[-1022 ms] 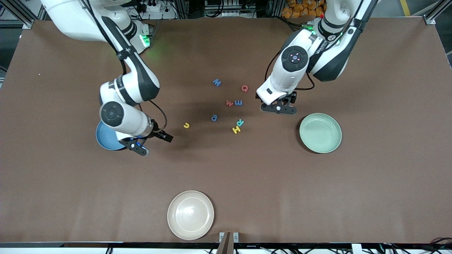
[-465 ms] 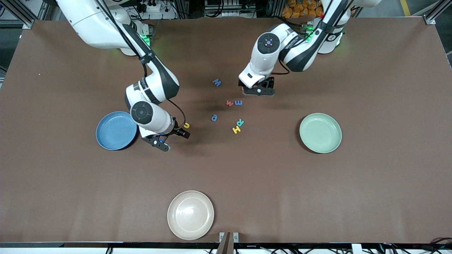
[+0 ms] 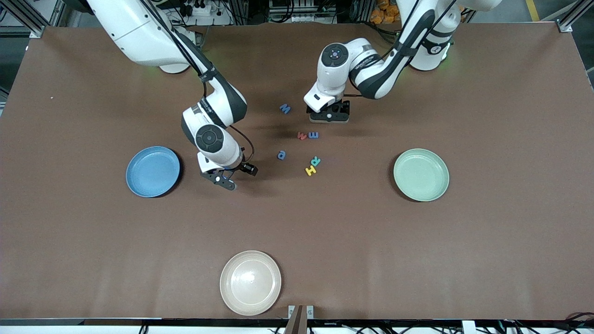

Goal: Sort upper and lower case letters into plates

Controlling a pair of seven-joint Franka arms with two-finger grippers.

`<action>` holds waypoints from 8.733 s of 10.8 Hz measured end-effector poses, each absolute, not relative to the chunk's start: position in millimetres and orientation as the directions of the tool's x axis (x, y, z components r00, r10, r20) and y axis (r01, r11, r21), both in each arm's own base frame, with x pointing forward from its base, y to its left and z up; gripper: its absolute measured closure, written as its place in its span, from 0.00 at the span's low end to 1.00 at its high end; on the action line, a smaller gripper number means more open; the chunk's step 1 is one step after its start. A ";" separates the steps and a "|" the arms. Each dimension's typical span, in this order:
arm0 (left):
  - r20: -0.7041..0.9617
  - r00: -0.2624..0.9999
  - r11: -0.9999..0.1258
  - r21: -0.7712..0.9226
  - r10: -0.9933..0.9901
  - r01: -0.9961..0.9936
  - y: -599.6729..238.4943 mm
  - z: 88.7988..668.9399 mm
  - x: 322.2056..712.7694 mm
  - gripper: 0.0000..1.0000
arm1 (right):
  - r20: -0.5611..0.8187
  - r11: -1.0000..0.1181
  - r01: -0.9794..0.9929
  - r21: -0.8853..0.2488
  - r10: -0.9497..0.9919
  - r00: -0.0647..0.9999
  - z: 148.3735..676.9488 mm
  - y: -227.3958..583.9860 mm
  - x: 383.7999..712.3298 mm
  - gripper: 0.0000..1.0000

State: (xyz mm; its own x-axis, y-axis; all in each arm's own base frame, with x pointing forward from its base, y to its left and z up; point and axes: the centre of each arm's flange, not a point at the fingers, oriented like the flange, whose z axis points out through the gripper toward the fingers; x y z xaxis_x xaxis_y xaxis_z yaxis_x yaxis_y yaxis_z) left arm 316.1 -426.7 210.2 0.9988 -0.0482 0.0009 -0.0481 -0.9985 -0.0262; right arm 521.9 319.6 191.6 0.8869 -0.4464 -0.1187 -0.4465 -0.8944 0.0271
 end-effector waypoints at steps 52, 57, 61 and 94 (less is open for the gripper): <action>-0.068 0.994 -0.987 -0.144 0.085 0.075 -141.2 233.4 560.3 0.00 | -0.223 -0.947 -0.316 -0.049 -0.298 0.928 234.6 392.4 524.8 0.37; -0.068 0.990 -0.986 -0.121 0.124 0.115 -135.1 238.4 565.2 0.00 | -0.208 -0.938 -0.339 -0.071 -0.319 0.925 201.3 443.2 498.5 0.37; -0.054 0.992 -0.989 -0.106 0.113 0.107 -146.5 246.1 569.1 0.00 | -0.216 -0.941 -0.336 -0.034 -0.322 0.922 192.3 447.3 489.7 0.37; 0.129 0.900 -0.909 -0.073 -0.417 -0.411 -453.9 200.5 465.5 0.00 | -0.394 -0.987 0.116 -0.107 0.149 0.907 220.9 7.3 614.0 0.72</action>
State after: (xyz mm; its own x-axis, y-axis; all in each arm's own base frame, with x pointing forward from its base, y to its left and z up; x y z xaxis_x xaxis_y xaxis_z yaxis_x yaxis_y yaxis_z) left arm 465.5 -453.9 200.5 0.8998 -0.4168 0.1288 -0.4106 -0.9089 -0.0727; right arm 614.0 7.3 220.9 0.9068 0.1493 -0.3942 0.1162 -0.9875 -0.1068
